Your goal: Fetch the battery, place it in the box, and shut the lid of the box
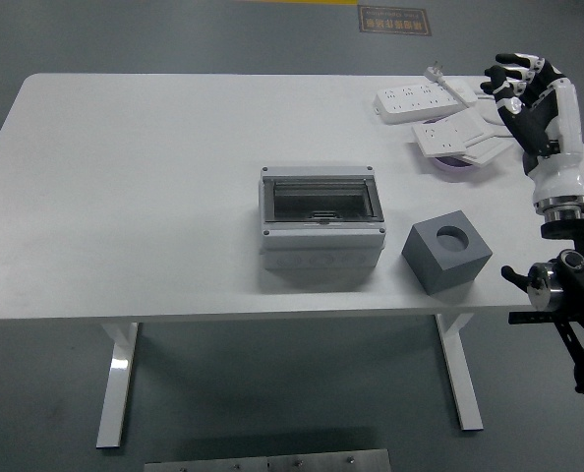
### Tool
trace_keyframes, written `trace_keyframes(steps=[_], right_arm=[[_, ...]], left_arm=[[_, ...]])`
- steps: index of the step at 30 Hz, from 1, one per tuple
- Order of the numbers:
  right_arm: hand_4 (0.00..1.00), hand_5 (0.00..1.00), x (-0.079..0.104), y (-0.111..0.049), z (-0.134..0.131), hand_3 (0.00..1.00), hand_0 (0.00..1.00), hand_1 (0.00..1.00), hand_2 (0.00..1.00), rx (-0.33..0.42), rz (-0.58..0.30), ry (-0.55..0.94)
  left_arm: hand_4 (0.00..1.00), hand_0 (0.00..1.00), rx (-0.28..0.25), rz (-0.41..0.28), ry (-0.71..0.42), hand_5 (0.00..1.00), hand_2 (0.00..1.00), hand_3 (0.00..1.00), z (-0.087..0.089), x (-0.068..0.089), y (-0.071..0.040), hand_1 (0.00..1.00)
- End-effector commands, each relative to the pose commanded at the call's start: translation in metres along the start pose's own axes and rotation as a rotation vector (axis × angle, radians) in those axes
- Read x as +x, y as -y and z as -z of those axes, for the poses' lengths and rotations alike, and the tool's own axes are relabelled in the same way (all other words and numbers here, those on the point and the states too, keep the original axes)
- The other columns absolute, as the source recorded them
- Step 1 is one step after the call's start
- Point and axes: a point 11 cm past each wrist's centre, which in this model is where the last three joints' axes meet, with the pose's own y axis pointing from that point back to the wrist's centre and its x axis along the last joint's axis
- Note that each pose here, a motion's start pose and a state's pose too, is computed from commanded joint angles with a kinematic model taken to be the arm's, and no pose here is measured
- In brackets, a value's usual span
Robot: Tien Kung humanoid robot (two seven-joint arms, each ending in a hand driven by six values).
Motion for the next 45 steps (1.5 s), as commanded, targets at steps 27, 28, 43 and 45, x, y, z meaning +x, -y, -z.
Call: trace_keyframes(steps=[27,28,43,45], right_arm=[[0.689,0.498,0.009,-0.022,-0.03,0.514,0.395,0.431,0.492,-0.185,-0.177,-0.169],[0.689,0.498,0.01,-0.022,-0.034,0.514,0.395,0.431,0.492,-0.216,-0.178,-0.165],[0.654,0.536,0.022,-0.032,-0.07,0.554,0.58,0.486,0.51,-0.451,-0.186,-0.088],[0.654,0.538,0.024,-0.033,-0.071,0.553,0.613,0.501,0.516,-0.455,-0.189,-0.089]], left_arm=[[0.597,0.604,-0.015,0.0,0.002,0.04,0.598,0.556,-0.006,0.0,-0.001,0.701],[0.597,0.604,-0.016,0.0,0.002,0.04,0.598,0.556,-0.007,0.0,-0.002,0.701],[0.597,0.605,-0.014,-0.003,-0.003,0.039,0.598,0.556,-0.007,0.003,-0.002,0.7],[0.596,0.605,-0.014,-0.004,-0.004,0.038,0.597,0.556,-0.007,0.003,-0.002,0.701]])
